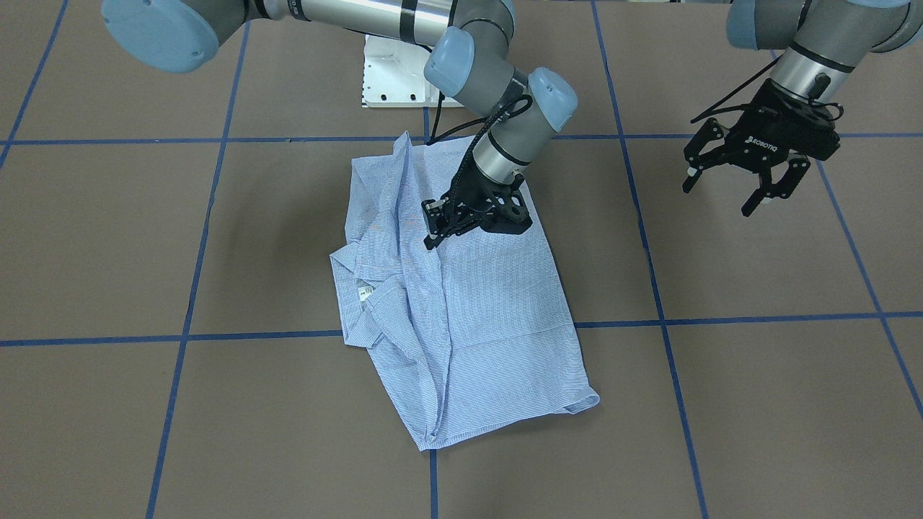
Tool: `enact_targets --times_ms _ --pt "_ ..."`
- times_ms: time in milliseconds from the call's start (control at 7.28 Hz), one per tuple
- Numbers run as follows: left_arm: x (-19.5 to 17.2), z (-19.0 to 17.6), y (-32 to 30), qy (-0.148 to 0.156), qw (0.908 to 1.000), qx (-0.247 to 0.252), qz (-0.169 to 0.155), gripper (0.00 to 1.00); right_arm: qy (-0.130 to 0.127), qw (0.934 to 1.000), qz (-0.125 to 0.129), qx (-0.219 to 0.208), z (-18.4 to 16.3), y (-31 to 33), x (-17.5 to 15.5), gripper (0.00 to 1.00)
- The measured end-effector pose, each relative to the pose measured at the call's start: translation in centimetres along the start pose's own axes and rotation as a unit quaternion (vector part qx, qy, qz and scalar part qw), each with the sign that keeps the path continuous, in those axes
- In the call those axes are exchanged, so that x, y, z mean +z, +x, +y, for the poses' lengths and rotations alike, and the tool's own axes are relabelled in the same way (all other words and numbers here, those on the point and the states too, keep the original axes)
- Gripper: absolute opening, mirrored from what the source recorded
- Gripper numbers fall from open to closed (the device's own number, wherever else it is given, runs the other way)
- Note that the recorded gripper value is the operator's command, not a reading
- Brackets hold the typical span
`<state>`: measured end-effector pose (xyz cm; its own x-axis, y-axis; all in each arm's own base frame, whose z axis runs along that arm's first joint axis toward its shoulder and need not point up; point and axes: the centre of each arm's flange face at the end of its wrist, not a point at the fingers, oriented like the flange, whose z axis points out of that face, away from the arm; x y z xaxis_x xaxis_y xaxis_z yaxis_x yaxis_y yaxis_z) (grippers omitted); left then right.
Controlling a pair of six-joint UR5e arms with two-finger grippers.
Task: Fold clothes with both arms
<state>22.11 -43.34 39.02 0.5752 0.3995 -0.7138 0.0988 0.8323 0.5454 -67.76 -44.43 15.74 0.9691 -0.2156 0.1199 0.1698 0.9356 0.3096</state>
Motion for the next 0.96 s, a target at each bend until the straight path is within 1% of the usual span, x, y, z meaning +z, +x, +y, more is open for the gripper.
enact_targets --times_ms 275,412,549,687,824,961 --pt "0.0 0.0 0.0 0.000 1.0000 0.000 0.000 1.00 0.002 0.9999 0.004 -0.009 2.8 5.1 3.6 0.00" --pt "0.0 0.0 0.1 0.000 1.0000 0.000 0.001 1.00 0.002 0.9999 0.005 -0.011 4.2 6.8 5.0 0.29" --pt "0.0 -0.1 0.1 0.001 1.0000 0.000 0.001 1.00 0.001 0.9999 0.008 -0.011 5.0 7.8 6.1 0.90" --pt "0.0 -0.1 0.1 0.001 1.0000 0.000 0.001 1.00 0.002 0.9999 0.013 -0.011 5.3 8.4 7.0 1.00" --pt "0.0 -0.1 0.1 0.001 1.0000 0.000 0.001 1.00 0.010 0.9998 0.015 -0.006 5.1 8.8 7.3 1.00" --pt "-0.1 -0.2 0.3 0.002 1.0000 0.000 0.002 1.00 0.024 0.9997 0.001 0.008 4.1 9.5 6.8 1.00"
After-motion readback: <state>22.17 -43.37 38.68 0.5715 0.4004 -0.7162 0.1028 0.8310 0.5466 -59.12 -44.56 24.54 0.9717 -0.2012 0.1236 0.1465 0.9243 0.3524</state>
